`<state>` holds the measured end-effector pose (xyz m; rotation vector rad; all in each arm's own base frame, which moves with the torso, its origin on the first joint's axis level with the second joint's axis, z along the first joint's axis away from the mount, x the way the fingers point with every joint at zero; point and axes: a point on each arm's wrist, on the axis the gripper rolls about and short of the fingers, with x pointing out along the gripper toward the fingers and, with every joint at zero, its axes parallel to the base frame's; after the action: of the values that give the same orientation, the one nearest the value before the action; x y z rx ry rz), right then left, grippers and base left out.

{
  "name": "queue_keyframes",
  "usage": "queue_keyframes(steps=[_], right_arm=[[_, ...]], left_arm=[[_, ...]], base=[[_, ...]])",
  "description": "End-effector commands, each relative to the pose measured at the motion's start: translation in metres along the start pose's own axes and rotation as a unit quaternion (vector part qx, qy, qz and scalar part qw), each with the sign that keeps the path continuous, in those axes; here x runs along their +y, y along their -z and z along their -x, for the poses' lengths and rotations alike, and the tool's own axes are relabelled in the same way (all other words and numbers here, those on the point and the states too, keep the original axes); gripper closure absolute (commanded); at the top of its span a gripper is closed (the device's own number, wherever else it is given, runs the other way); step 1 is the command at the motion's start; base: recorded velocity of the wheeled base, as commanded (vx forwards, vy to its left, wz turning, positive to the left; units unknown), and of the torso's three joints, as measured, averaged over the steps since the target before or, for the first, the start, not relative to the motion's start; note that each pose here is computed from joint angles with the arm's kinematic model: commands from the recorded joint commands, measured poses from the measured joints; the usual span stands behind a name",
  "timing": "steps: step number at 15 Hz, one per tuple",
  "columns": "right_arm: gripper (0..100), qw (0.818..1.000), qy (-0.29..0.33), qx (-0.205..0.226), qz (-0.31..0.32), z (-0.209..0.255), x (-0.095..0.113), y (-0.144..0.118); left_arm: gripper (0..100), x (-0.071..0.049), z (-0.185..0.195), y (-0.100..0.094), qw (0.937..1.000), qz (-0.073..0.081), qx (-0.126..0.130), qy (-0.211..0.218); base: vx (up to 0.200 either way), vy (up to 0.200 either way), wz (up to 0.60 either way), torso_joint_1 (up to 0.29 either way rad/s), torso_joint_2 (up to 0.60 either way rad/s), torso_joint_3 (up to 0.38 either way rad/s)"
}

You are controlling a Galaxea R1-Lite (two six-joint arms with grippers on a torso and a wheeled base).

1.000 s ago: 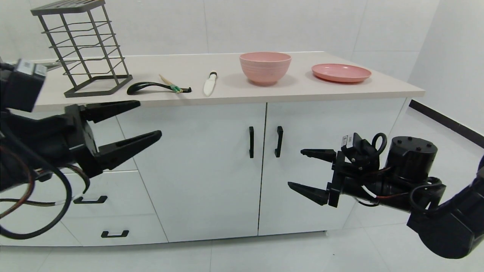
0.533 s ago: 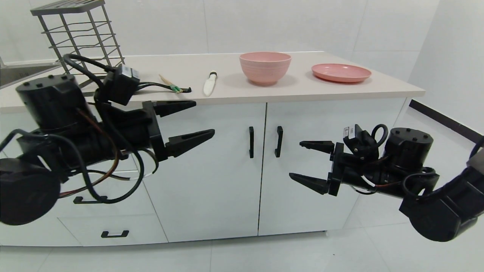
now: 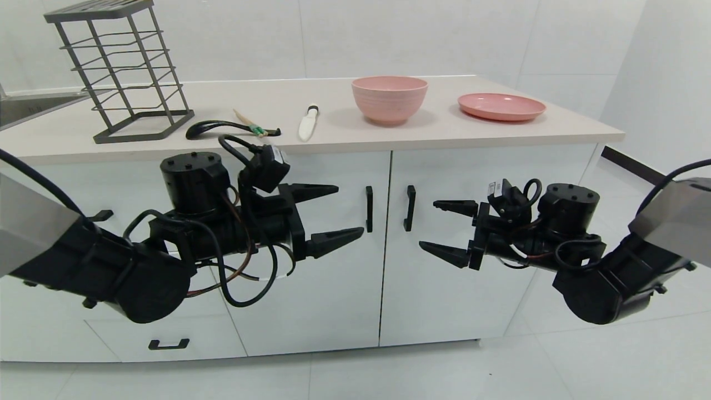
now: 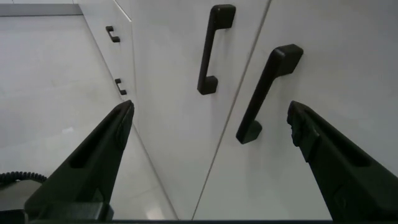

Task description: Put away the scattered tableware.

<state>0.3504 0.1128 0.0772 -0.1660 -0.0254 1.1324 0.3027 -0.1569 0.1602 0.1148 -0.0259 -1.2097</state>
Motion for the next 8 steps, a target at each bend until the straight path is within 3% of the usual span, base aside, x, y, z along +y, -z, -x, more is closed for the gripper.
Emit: queue_keyframes(steps=[1, 8], right_arm=[[0, 1.0, -0.005, 0.0, -0.004, -0.007, -0.015, 0.016], [0, 1.0, -0.025, -0.011, 0.003, -0.025, -0.029, 0.032]], left_arm=[[0, -0.007, -0.016, 0.013, 0.9996, 0.012, 0.012, 0.024], [0, -0.01, -0.037, 0.015, 0.9992, 0.013, 0.012, 0.036]], base=[[0.0, 0.0, 0.0, 0.0, 0.0, 0.0], [0.0, 0.0, 0.0, 0.0, 0.0, 0.0]])
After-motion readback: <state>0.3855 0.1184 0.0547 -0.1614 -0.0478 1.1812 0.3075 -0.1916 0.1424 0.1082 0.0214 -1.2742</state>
